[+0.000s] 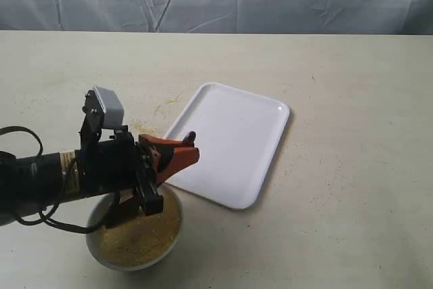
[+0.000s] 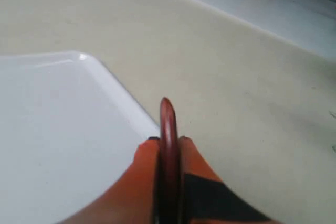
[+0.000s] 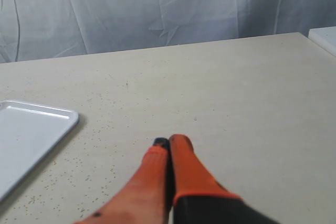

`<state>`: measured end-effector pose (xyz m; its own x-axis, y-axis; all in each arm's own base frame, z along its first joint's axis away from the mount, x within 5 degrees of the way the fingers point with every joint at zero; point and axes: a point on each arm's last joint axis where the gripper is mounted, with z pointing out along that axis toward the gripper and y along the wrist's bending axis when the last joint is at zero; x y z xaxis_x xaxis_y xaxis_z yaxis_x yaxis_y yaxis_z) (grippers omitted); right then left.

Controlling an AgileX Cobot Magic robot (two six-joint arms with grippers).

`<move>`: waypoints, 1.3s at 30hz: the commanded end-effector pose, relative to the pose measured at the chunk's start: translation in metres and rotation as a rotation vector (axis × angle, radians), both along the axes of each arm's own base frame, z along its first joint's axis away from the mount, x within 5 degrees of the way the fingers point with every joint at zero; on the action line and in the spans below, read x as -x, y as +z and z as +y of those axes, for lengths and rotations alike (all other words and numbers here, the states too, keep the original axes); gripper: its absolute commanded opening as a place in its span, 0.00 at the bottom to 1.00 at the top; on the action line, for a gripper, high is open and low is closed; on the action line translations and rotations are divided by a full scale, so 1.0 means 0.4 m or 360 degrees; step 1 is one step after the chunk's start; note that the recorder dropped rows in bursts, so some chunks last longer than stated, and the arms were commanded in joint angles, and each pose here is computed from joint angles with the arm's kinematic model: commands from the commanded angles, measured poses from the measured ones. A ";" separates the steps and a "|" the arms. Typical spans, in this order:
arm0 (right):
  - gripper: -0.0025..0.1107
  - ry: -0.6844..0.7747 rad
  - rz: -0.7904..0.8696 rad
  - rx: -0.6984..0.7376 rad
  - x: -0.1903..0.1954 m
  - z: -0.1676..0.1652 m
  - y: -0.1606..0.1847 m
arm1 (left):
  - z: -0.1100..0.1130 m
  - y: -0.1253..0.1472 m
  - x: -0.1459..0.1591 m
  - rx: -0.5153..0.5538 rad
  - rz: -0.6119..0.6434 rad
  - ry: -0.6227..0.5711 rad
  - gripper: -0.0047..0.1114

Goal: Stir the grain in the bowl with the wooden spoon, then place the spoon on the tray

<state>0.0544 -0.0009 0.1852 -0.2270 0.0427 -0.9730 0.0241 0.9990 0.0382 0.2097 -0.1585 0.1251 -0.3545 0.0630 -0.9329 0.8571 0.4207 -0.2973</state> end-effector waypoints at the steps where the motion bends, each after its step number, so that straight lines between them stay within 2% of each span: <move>1: 0.02 0.0005 -0.0020 0.0001 0.000 0.000 0.001 | -0.007 -0.029 0.021 -0.0009 0.0142 -0.0122 0.04; 4: 0.02 0.0005 -0.0020 0.0001 0.000 0.000 0.001 | -0.007 -0.008 0.019 0.0035 0.0150 -0.0100 0.04; 9: 0.02 0.0005 -0.0020 0.0001 0.000 0.000 0.001 | 0.003 0.076 0.002 0.0177 0.0018 0.0070 0.04; 14: 0.02 0.0005 -0.0020 0.0001 0.000 0.000 0.001 | 0.007 0.060 -0.010 0.0139 -0.0023 0.0137 0.04; 21: 0.02 0.0005 -0.0020 0.0001 0.000 0.000 0.001 | 0.004 -0.019 -0.009 0.0052 0.0153 0.0115 0.04; 26: 0.02 0.0005 -0.0020 0.0001 0.000 0.000 0.001 | -0.001 -0.034 0.003 0.0058 0.0275 0.0049 0.04; 30: 0.02 0.0005 -0.0020 0.0001 0.000 0.000 0.001 | 0.000 -0.017 0.000 0.0111 0.0313 0.0083 0.04; 39: 0.02 0.0005 -0.0020 0.0001 0.000 0.000 0.001 | 0.010 0.077 -0.015 0.0245 0.0101 0.0204 0.04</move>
<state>0.0544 -0.0009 0.1852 -0.2270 0.0427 -0.9730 0.0241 0.9990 0.0382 0.2152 -0.1549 0.1452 -0.4446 -0.0923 -0.8910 0.7689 0.4709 -0.4324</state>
